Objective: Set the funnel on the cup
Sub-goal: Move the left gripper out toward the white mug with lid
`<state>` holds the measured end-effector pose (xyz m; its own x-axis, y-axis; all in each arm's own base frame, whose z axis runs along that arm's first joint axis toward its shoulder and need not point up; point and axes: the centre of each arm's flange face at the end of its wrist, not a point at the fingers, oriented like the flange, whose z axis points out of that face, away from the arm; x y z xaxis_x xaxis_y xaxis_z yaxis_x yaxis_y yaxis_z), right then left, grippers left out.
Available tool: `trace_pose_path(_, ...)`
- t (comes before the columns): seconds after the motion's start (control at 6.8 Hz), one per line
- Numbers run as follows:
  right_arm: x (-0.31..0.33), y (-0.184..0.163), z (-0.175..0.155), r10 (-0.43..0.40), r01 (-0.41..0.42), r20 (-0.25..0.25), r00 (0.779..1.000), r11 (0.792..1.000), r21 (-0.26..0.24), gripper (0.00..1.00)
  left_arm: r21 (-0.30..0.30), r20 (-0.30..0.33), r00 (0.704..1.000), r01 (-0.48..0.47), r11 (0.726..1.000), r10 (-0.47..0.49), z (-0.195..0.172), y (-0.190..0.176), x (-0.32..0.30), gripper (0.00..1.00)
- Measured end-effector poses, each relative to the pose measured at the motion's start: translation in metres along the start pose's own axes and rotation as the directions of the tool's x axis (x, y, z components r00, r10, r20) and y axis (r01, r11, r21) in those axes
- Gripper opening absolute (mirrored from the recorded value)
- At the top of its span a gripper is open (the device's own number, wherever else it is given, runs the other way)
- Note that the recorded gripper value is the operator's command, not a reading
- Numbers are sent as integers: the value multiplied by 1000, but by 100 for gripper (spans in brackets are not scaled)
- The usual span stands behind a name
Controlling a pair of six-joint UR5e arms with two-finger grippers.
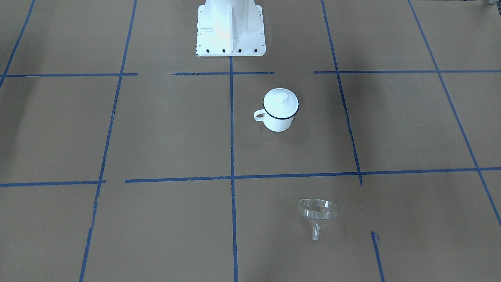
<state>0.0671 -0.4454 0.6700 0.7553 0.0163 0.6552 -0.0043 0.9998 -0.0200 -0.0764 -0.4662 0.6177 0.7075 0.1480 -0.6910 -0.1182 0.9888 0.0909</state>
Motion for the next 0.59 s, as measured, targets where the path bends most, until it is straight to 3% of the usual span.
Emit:
trace_pose_path(0.44, 0, 0, 0, 0, 0, 0, 1000, 1000, 0, 100, 8, 2, 1000, -13, 1000, 13, -4, -3, 4, 100)
trace_pose_path(0.59, 0, 0, 0, 0, 0, 0, 1000, 1000, 0, 100, 38, 9, 999, -52, 998, 52, -17, -14, 20, 100)
